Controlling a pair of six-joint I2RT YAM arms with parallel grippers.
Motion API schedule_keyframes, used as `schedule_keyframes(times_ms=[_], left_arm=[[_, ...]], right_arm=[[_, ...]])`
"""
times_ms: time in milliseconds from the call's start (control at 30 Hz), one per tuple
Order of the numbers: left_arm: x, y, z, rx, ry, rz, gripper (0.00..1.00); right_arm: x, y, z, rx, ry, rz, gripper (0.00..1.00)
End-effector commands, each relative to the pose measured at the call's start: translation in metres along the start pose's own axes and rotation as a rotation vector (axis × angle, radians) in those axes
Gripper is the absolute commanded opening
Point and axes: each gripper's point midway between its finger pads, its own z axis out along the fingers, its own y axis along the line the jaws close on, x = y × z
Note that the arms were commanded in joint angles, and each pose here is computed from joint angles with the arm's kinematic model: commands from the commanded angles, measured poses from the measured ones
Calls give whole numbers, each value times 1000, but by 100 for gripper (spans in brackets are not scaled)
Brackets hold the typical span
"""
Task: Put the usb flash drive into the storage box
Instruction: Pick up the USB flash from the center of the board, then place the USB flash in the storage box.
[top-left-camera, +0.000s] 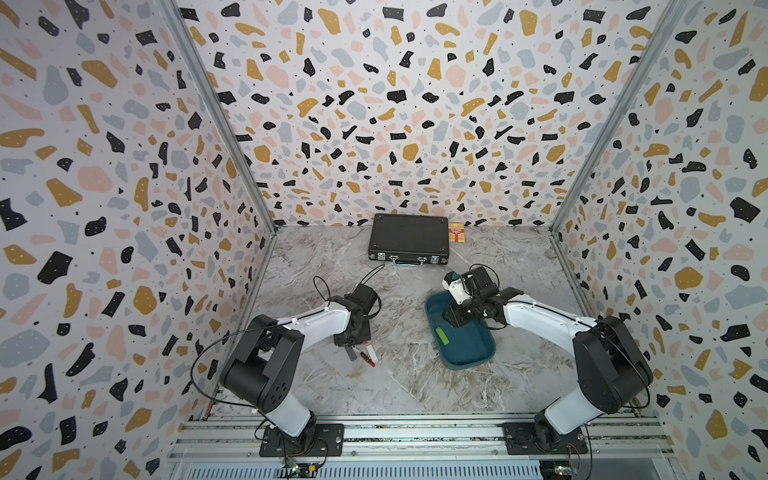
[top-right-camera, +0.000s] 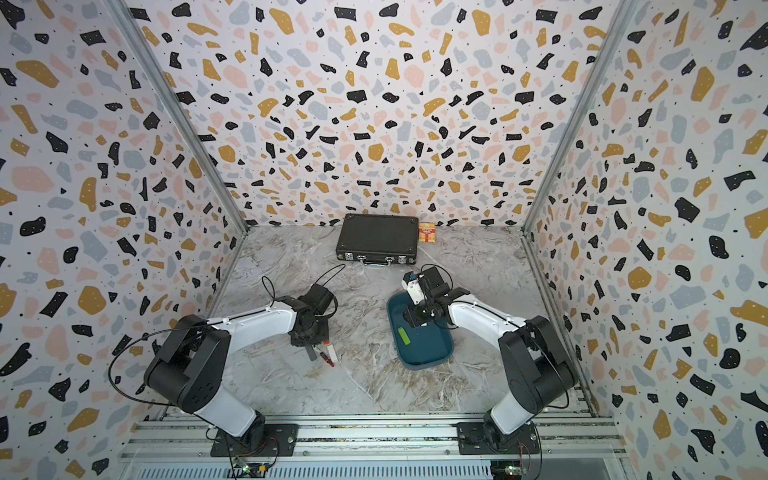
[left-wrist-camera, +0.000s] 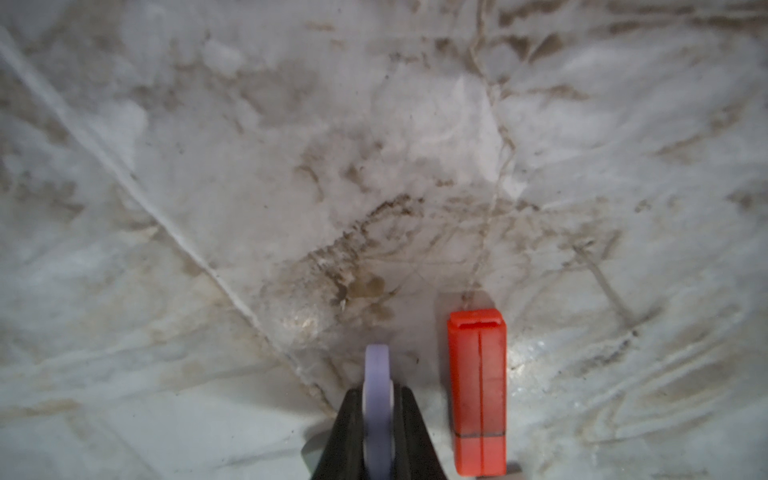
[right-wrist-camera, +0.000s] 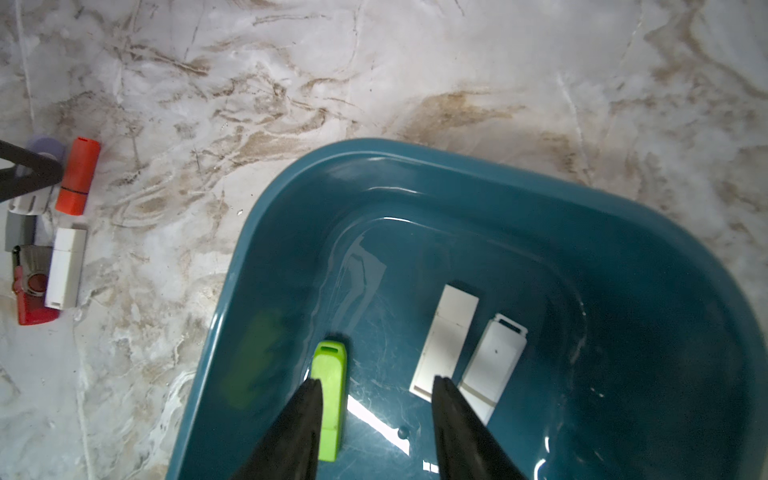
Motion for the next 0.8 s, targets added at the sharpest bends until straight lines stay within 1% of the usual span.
schedule_keyframes(times_ms=[0,100,167,233,333,400,467,600,667,767], left_arm=[[-10,-6,-22,48,-39,-3,9],[-12,-16,-48,108,-78,5,8],[-10,-33,-67,183,-102,17,8],[-5,-60,-89,298,-127,34,8],[3,-109,-121,465,-162,79,8],[10,-144,-138,531,-177,138,8],[19,-177,-148,565,-174,201,8],[29,-225,-142,537,-148,288,7],[28,-239,-130,494,-159,313,7],[32,-259,-108,462,-111,334,7]], right_arm=[[-5,3,-8,1,-21,0,48],[-13,2,-20,22,-61,-7,46],[-22,-3,-32,52,-104,-8,46],[-33,-13,-47,80,-163,23,46],[-43,-42,-70,136,-237,134,46],[-44,-65,-84,173,-279,230,45],[-40,-88,-95,208,-307,329,45],[-26,-123,-110,247,-335,497,45],[-19,-131,-112,255,-332,538,44],[-15,-134,-110,249,-327,557,44]])
